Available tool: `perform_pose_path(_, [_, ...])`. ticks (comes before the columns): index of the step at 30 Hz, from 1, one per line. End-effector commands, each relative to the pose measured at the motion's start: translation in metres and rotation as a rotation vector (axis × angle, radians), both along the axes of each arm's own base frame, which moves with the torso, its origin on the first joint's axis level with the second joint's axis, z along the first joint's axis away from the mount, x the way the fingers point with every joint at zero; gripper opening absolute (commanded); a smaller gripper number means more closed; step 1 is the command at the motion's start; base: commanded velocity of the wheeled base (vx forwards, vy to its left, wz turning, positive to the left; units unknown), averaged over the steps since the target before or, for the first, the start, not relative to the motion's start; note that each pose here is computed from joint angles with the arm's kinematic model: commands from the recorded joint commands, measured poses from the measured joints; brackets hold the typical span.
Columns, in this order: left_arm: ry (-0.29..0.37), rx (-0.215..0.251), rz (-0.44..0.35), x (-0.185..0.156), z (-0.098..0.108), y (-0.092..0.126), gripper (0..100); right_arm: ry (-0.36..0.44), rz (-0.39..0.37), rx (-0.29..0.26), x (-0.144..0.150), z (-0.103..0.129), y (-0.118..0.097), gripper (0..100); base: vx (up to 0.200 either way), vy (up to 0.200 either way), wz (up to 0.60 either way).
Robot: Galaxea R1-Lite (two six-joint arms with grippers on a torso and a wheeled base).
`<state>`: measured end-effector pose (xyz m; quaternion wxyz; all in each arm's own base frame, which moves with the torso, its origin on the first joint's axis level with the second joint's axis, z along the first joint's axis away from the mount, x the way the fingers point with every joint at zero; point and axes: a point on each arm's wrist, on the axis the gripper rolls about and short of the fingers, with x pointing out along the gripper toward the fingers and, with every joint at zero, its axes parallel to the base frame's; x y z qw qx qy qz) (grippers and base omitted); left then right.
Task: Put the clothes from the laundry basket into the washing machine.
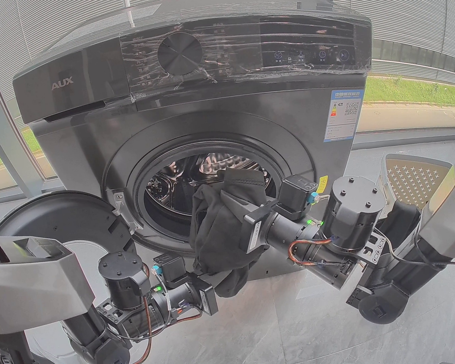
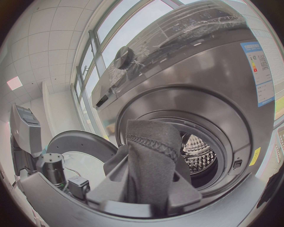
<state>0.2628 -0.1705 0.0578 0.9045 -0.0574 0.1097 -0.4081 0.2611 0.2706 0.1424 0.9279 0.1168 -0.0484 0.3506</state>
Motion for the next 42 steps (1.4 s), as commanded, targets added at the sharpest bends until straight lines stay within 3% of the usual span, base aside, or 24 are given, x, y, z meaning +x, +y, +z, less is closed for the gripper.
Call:
perform_pose_path(1, [-0.013, -0.003, -0.008, -0.007, 0.002, -0.002, 0, 0.014, -0.022, -0.017, 0.007, -0.007, -0.005, 0, 0.0, 0.0, 0.0])
perform_pose_path(2, [-0.017, -0.004, -0.008, -0.008, 0.003, -0.002, 0, 0.015, -0.025, -0.016, 0.008, -0.007, -0.006, 100, 0.0, 0.0, 0.0])
perform_pose_path(8, [-0.063, -0.048, -0.01, -0.007, 0.021, -0.001, 0, 0.03, -0.078, -0.053, 0.023, -0.019, -0.017, 100, 0.0, 0.0, 0.0])
perform_pose_path(15, [-0.092, -0.065, 0.005, -0.001, 0.027, -0.002, 0, 0.039, -0.095, -0.082, 0.023, -0.026, -0.018, 100, 0.0, 0.0, 0.0])
perform_pose_path(17, [-0.121, -0.082, 0.041, 0.005, 0.033, -0.004, 0, 0.054, -0.141, -0.092, 0.026, -0.029, -0.02, 100, 0.0, 0.0, 0.0])
perform_pose_path(24, [-0.169, -0.115, 0.138, 0.015, 0.044, -0.006, 0, 0.088, -0.183, -0.122, 0.031, -0.038, -0.034, 100, 0.0, 0.0, 0.0])
perform_pose_path(35, [-0.202, -0.144, 0.164, 0.015, 0.058, 0.001, 0, 0.168, -0.177, -0.202, 0.024, -0.065, -0.037, 100, 0.0, 0.0, 0.0])
perform_pose_path(42, [-0.239, -0.187, 0.231, 0.025, 0.069, 0.001, 0, 0.241, -0.174, -0.275, 0.017, -0.091, -0.043, 100, 0.0, 0.0, 0.0])
